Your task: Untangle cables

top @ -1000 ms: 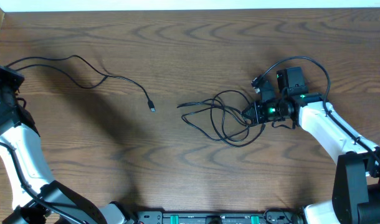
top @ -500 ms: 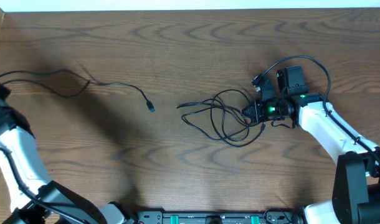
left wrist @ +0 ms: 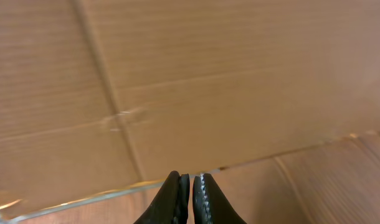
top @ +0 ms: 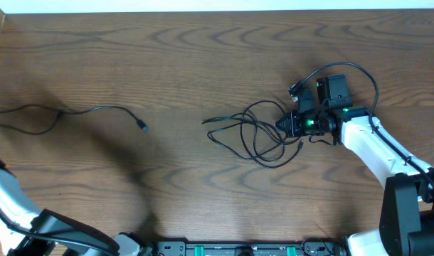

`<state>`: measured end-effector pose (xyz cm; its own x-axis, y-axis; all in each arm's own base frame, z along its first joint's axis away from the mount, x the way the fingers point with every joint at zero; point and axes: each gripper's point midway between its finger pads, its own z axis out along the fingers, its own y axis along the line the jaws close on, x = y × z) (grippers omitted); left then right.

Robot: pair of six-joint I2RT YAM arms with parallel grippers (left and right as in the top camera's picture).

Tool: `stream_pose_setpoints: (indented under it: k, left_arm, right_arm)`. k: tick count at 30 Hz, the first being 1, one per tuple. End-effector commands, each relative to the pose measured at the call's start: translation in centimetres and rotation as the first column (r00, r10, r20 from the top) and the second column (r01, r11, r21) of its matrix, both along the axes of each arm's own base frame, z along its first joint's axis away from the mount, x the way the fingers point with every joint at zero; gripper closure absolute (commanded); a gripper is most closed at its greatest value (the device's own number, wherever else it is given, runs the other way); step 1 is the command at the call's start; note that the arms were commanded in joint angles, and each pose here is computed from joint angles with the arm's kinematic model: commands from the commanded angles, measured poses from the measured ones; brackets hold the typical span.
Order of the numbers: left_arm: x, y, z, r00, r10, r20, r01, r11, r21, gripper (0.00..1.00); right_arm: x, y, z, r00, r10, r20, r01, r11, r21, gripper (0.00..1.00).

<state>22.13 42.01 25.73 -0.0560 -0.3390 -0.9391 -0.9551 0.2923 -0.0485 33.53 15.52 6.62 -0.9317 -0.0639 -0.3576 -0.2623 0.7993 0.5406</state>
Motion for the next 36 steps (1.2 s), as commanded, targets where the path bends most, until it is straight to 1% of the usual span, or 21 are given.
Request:
stream_pose_setpoints:
  k: [1,5,9,10,12,16,21,26,27,31,35,36]
  left_arm:
    - [-1.8,1.3,0.2,0.997,0.066,0.03,-0.066,0.998,-0.001,0.93]
    - [-2.3,1.5,0.1,0.988,0.107,0.114,-0.103,0.994,-0.037,0.93]
    - [-0.4,0.6,-0.3,0.987,0.033,0.158,-0.022,0.997,-0.075,0.93]
    - [0.3,0.2,-0.4,0.986,0.01,0.167,0.004,0.996,-0.084,0.93]
    - [2.5,-1.0,-0.5,0.979,-0.079,0.188,0.098,0.991,-0.095,0.93]
    - [7.1,-4.1,-0.6,0.949,-0.233,0.212,0.26,0.959,-0.115,0.93]
    - [12.0,-8.5,-0.8,0.905,-0.367,0.214,0.397,0.91,-0.121,0.93]
    - [14.9,-12.1,-1.5,0.866,-0.48,0.141,0.496,0.859,-0.123,0.92]
    - [15.3,-12.6,-1.8,0.859,-0.495,0.128,0.509,0.851,-0.128,0.9]
    - [15.6,-13.3,-3.2,0.854,-0.509,0.106,0.52,0.837,-0.169,0.67]
    - [15.3,-13.5,-4.6,0.858,-0.506,0.086,0.511,0.831,-0.218,0.3]
    - [15.2,-13.6,-4.9,0.859,-0.505,0.081,0.51,0.829,-0.229,0.25]
  right_arm:
    - [0.5,0.1,0.6,1.0,-0.019,0.013,0.018,1.0,0.011,0.99]
    - [0.9,0.2,0.8,0.999,-0.033,0.022,0.032,0.999,0.021,0.99]
    - [1.3,0.2,1.0,0.999,-0.036,0.036,0.035,0.999,0.025,0.99]
    - [1.3,0.2,1.0,0.999,-0.037,0.036,0.036,0.999,0.027,0.99]
    - [1.3,0.2,1.0,0.999,-0.038,0.037,0.037,0.999,0.027,0.99]
    - [1.4,0.2,1.1,0.998,-0.038,0.042,0.037,0.999,0.028,0.99]
    - [1.4,0.2,1.1,0.998,-0.038,0.042,0.037,0.999,0.028,0.99]
    - [1.5,0.3,1.1,0.998,-0.038,0.046,0.037,0.999,0.028,0.99]
    - [1.5,0.3,1.1,0.998,-0.038,0.046,0.036,0.999,0.028,0.99]
    - [1.5,0.3,1.1,0.998,-0.037,0.046,0.036,0.999,0.029,0.99]
    - [1.5,0.3,1.1,0.998,-0.037,0.047,0.036,0.999,0.029,0.99]
    - [1.5,0.3,1.1,0.998,-0.037,0.048,0.036,0.999,0.029,0.99]
